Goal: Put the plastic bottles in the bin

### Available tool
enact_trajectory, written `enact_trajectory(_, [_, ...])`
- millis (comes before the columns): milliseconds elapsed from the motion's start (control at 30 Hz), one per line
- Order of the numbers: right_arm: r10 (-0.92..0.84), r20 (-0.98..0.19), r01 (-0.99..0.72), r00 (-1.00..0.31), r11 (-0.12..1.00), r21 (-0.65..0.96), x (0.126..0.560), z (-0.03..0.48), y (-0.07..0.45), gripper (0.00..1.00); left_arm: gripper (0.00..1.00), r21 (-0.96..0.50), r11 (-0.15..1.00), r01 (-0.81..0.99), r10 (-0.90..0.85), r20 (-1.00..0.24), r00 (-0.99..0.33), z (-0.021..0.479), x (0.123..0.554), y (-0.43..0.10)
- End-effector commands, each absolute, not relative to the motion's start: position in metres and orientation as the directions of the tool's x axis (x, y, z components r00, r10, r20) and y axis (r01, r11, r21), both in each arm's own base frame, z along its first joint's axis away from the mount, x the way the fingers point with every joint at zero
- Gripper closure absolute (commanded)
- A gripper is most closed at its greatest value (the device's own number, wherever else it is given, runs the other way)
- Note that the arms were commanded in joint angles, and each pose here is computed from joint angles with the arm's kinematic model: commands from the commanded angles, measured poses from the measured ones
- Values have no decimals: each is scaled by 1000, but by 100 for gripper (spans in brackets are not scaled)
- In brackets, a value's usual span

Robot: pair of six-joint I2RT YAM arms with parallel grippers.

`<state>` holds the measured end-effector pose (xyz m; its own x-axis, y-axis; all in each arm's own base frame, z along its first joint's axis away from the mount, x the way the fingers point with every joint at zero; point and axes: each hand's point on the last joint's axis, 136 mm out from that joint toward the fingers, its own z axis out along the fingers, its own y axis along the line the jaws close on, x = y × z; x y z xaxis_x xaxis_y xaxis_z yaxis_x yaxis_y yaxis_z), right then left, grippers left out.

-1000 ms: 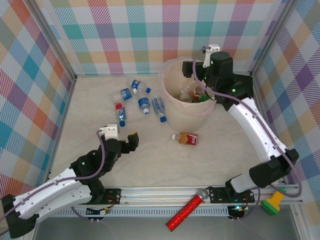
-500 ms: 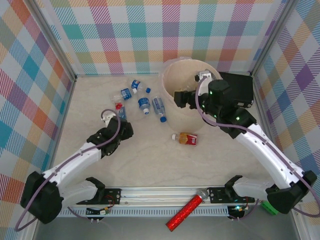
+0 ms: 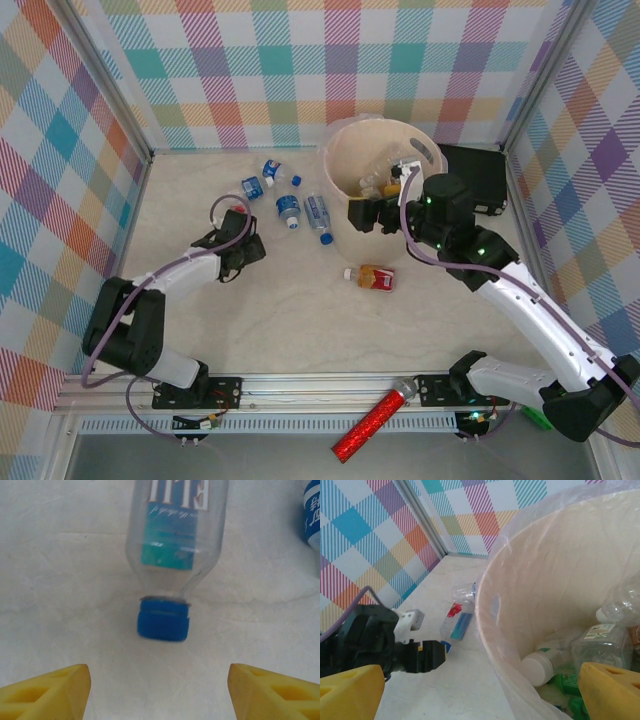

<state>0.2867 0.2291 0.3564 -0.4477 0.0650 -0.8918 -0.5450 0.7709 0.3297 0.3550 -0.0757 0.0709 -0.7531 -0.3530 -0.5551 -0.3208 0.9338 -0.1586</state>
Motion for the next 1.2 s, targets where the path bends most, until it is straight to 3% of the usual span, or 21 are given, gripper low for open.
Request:
enact_trajectory(0, [100,-899,-577,-427,735,356,276,369,232,1,29,-178,936,-303,-350,-563,-749,74,377,-73])
enact_trajectory(433, [122,-894,-574,-430,728,375,274,367,231,1,49,-188,926,-327,-376,-511,-773,47,394,-65])
enact_trajectory(700, [129,-886,-572,-446,720,393,275,364,235,1,73,-220,926,-305,-376,-506,-776,52,390,-70])
enact_trajectory(1167, [151,-869,-582,-472,687,435,273,370,245,1,73,-330,918,-219,-378,-566,-733,106,344,-90])
